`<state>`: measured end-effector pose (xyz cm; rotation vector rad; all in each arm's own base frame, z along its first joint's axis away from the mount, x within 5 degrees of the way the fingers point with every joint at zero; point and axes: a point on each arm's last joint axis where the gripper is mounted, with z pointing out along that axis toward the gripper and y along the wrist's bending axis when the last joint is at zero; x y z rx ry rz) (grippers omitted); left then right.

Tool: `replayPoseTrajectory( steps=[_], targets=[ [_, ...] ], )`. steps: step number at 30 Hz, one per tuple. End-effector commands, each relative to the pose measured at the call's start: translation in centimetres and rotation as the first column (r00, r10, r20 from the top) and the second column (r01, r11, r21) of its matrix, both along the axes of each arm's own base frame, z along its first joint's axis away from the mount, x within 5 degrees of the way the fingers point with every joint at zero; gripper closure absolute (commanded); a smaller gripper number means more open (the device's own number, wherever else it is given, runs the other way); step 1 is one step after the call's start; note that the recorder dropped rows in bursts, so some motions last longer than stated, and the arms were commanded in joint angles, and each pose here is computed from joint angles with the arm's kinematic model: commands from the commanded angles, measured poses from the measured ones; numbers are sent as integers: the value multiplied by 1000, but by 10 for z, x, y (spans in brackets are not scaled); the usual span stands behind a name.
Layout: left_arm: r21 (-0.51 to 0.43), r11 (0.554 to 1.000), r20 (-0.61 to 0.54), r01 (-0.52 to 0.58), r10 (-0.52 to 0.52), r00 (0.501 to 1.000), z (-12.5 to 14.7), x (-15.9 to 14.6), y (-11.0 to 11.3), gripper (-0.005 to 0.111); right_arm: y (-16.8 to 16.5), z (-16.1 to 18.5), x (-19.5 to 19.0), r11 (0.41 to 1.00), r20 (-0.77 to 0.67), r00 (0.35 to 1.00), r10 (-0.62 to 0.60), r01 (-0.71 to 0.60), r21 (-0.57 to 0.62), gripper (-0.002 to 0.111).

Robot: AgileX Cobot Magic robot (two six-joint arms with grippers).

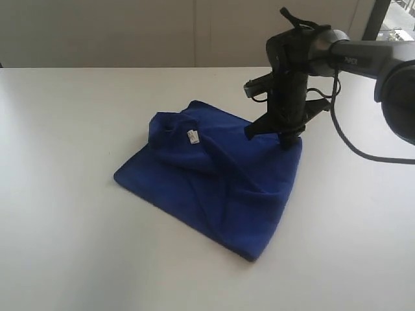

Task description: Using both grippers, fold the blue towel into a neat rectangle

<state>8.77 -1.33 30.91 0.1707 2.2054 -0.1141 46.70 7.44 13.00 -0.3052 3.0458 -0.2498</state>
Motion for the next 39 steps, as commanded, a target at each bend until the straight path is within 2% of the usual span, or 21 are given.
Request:
replayPoseTrajectory(
  steps=[1, 4, 6, 10, 12, 14, 17, 23, 27, 30, 36, 39],
  targets=[
    [-2, 1000, -10, 3, -3, 1000, -2, -1, 0, 107, -6, -6, -18, 1000, -142, 990, 3, -2, 9, 108],
    [-2, 1000, -10, 3, -3, 1000, -2, -1, 0, 107, -1, -6, -31, 997, -187, 982, 30, -16, 76, 108],
    [-2, 1000, -10, 3, -3, 1000, -2, -1, 0, 107, 2, 8, -32, 992, -163, 985, 57, -37, 119, 108],
    [-2, 1000, -10, 3, -3, 1000, -2, -1, 0, 107, 7, 53, -37, 972, -63, 987, 148, -133, 195, 108],
    [-2, 1000, -10, 3, -3, 1000, -2, -1, 0, 107, 16, 68, -34, 932, 47, 971, 232, -236, 274, 108],
    [-2, 1000, -10, 3, -3, 1000, -2, -1, 0, 107, 22, 70, -31, 895, 112, 952, 286, -307, 323, 108],
    [-2, 1000, -10, 3, -3, 1000, -2, -1, 0, 107, 24, 60, -25, 892, 132, 950, 283, -311, 328, 108],
    [-2, 1000, -10, 3, -3, 1000, -2, -1, 0, 107, 18, 20, -20, 921, 43, 956, 289, -290, 262, 108],
    [-2, 1000, -10, 3, -3, 1000, -2, -1, 0, 107, 7, 4, -17, 972, -3, 984, 178, -176, 155, 108],
    [-2, 1000, -10, 3, -3, 1000, -2, -1, 0, 107, -2, 5, -18, 994, -20, 996, 82, -81, 67, 108],
    [-2, 1000, -10, 3, -3, 1000, -2, -1, 0, 107, -13, 6, -29, 999, -138, 990, 16, -22, -48, 108],
    [-2, 1000, -10, 3, -3, 1000, -2, -1, 0, 107, -14, 6, -28, 998, -136, 990, 19, -26, -56, 108]
  ],
)
